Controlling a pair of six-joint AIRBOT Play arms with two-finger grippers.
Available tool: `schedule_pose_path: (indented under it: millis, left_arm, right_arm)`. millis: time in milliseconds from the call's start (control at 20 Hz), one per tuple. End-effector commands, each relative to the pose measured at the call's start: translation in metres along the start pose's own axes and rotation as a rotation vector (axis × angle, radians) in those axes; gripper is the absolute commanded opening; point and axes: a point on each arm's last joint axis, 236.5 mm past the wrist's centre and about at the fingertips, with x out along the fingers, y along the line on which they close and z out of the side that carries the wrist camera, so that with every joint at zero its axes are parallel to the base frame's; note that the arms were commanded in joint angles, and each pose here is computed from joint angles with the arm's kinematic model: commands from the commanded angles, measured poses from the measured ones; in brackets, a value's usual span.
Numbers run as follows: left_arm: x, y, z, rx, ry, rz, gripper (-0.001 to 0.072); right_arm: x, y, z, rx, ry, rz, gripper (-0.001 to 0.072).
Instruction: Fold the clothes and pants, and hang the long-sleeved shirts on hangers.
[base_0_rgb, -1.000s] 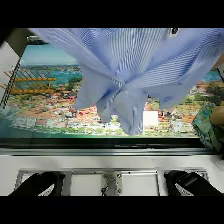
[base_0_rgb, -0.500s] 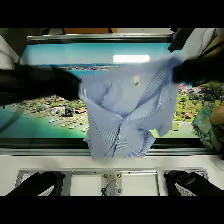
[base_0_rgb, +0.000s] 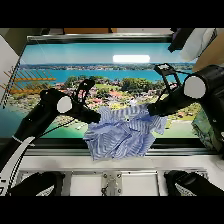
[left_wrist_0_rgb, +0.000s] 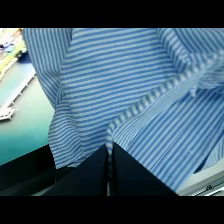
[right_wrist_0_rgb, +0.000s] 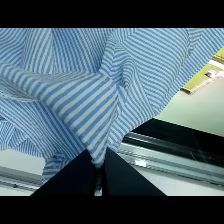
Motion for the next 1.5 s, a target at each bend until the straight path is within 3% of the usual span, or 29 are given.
schedule_pose_path:
  millis: [0,50,100,300,550,1050,1450]
  left_arm:
    - [-0.006,-0.005,0.011,0.006,-0.047,-0.041,0.0035]
    - [-0.023,-0.002,0.019,0.022,-0.092,-0.043,0.0488]
    - [-0.047,0.002,0.031,0.013,-0.164,-0.046,0.0585]
    - [-0.124,0.036,0.066,-0.025,-0.380,-0.007,0.0585]
    - [-0.180,0.144,0.083,-0.206,-0.522,0.157,0.0585]
    - [-0.135,0.415,0.036,-0.610,-0.486,0.435,0.0585]
    - [-0.085,0.547,0.006,-0.553,-0.231,0.703,0.0585]
  right_arm:
    - [0.005,0.003,0.001,0.012,-0.003,0.011,0.0020]
    - [0.005,0.003,0.002,0.012,-0.006,0.012,0.0020]
    - [0.005,0.003,0.002,0.012,-0.005,0.012,0.0020]
    - [0.005,0.003,0.002,0.011,-0.005,0.012,0.0021]
    - [0.005,0.003,0.002,0.011,-0.005,0.012,0.0021]
    - [0.005,0.003,0.002,0.012,-0.005,0.011,0.0021]
    - [0.005,0.003,0.002,0.012,-0.004,0.012,0.0021]
